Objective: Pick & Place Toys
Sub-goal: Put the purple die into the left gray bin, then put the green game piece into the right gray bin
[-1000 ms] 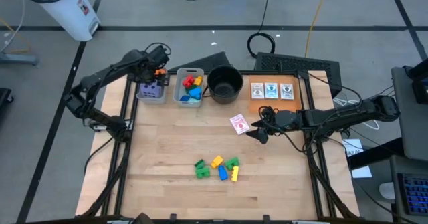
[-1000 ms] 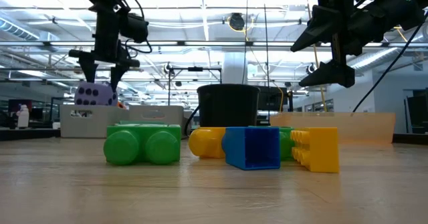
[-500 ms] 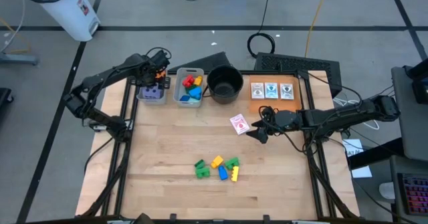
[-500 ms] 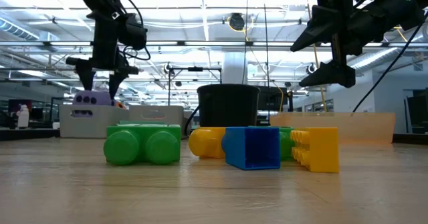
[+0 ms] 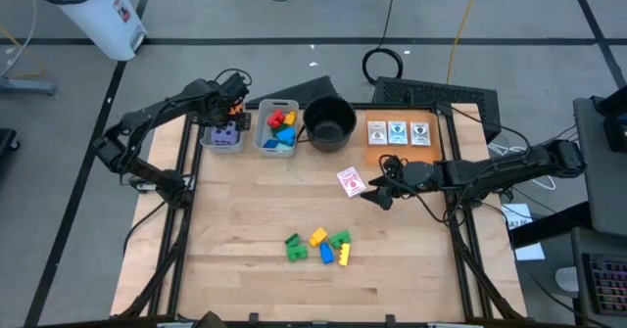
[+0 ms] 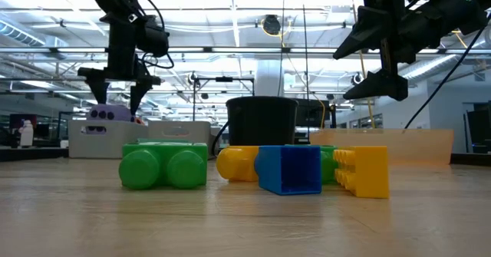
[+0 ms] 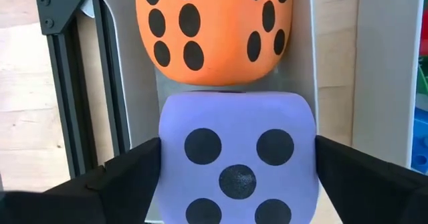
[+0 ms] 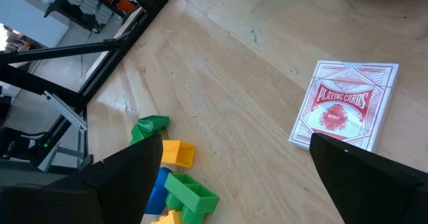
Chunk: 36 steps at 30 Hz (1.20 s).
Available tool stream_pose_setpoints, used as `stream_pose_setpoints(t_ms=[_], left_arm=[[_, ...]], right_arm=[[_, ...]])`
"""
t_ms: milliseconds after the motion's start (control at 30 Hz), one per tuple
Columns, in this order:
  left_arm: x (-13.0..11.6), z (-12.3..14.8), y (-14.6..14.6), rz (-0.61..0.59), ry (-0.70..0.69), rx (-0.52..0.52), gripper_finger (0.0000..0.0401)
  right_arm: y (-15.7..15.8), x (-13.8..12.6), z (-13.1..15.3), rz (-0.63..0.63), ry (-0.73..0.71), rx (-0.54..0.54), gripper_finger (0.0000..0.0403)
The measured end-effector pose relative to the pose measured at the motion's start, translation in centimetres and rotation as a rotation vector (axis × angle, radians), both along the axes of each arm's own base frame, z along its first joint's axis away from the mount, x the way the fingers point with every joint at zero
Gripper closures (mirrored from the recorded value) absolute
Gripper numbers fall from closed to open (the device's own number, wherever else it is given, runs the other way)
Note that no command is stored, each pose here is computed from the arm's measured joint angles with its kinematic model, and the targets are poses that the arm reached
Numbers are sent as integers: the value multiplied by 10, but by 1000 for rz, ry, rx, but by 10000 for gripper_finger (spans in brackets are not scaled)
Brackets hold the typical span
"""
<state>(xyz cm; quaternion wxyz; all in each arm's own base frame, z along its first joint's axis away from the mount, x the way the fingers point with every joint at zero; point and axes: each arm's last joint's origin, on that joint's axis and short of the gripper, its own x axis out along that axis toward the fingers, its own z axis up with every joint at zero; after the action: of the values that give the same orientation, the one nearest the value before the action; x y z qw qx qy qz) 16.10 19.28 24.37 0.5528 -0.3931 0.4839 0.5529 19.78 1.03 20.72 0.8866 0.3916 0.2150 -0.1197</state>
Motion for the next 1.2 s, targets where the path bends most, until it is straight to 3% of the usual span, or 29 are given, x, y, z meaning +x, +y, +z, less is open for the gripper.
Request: stream_pose_setpoints(t_ms=[267,567,900,1200], left_arm=[[0,0,0,-9,-1,-4,22],[0,0,0,-9,-1,-4,75],[-1,0,1,-2,0,-5,7],[-2,0,1,-25,5,-8,13]], right_arm=[[0,0,0,-1,0,3,28],[0,0,0,-2,0,3,28],[0,0,0,-1,0,3,28],[0,0,0,-1,0,3,28]])
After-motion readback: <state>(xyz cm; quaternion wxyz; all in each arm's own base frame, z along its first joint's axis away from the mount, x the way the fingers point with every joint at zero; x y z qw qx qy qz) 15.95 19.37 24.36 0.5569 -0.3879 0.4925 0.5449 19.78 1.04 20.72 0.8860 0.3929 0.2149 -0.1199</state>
